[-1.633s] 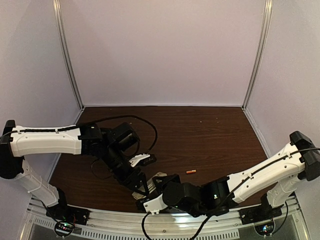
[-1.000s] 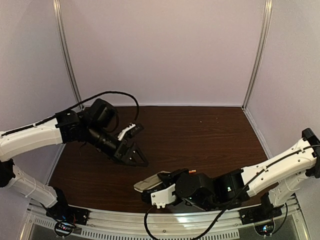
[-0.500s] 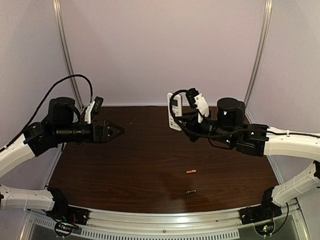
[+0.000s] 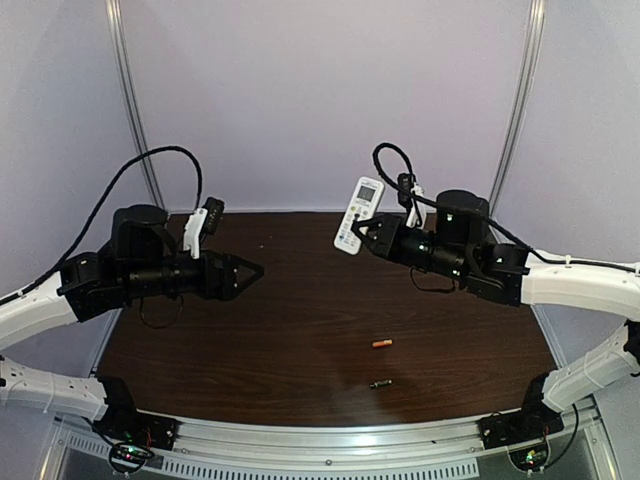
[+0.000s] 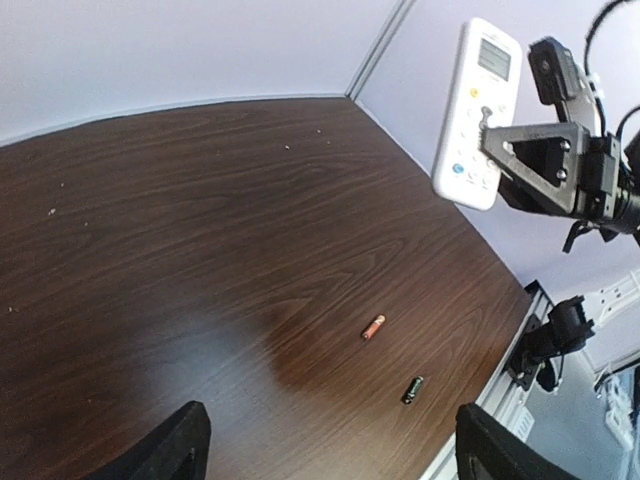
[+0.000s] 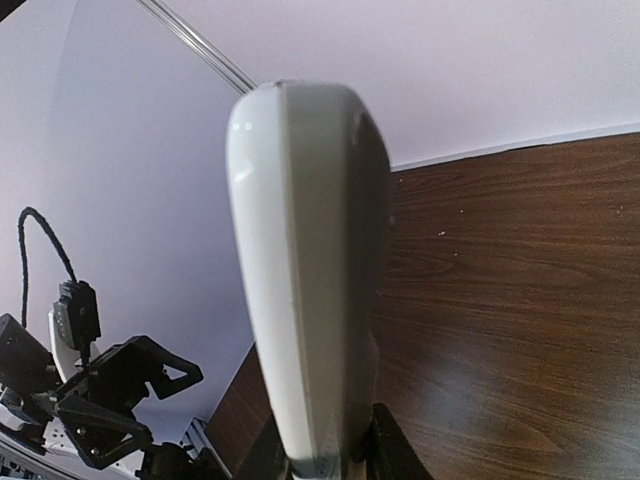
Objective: Load the batteries into the remote control
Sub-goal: Pass from the right arm to the left
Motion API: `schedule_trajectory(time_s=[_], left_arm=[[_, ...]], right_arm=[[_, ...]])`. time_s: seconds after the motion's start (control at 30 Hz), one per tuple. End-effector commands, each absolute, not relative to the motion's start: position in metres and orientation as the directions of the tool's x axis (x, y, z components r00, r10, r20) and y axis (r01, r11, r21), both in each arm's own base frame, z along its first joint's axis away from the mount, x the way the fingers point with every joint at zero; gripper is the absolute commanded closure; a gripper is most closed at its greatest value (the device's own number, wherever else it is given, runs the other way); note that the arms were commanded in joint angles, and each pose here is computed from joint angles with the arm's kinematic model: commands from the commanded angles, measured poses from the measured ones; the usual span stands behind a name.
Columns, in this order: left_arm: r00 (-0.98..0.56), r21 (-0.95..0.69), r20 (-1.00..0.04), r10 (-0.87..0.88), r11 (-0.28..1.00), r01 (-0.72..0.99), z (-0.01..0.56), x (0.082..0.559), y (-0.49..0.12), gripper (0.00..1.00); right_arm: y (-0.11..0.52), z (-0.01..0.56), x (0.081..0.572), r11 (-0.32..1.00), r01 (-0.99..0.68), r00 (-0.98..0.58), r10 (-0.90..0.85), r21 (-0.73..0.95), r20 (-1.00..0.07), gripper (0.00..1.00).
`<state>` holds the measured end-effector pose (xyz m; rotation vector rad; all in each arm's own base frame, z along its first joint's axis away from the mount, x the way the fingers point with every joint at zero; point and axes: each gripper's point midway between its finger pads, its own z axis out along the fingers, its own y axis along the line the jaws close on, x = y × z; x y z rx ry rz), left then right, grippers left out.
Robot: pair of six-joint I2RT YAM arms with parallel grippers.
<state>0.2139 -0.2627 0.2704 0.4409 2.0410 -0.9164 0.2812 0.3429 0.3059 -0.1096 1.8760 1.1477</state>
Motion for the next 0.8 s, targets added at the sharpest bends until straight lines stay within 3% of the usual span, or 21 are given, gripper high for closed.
schedule_trajectory(time_s=[0.0,0.4,0.53,0.77], left_arm=[[-0.407,-0.246,-0.911,0.07,0.699,0.672,0.301,0.22,-0.282,0.15],[-0.281,-0.103,-0.943,0.177,0.649,0.754,0.31,0.224,-0.375,0.22],[-0.29,-0.099,-0.934,0.207,0.629,0.771,0.305,0.226,-0.397,0.3],[-0.31,-0.089,-0.918,0.246,0.634,0.768,0.291,0.233,-0.415,0.33]], right_arm=[[0.344,0.304,0.28,0.528,-0.408,-0.633,0.424,0.744,-0.648,1.0],[0.351,0.307,0.273,0.537,-0.377,-0.621,0.459,0.755,-0.636,0.98],[0.352,0.308,0.27,0.539,-0.366,-0.619,0.467,0.758,-0.631,0.98],[0.361,0.313,0.264,0.516,-0.383,-0.624,0.466,0.766,-0.627,0.98]])
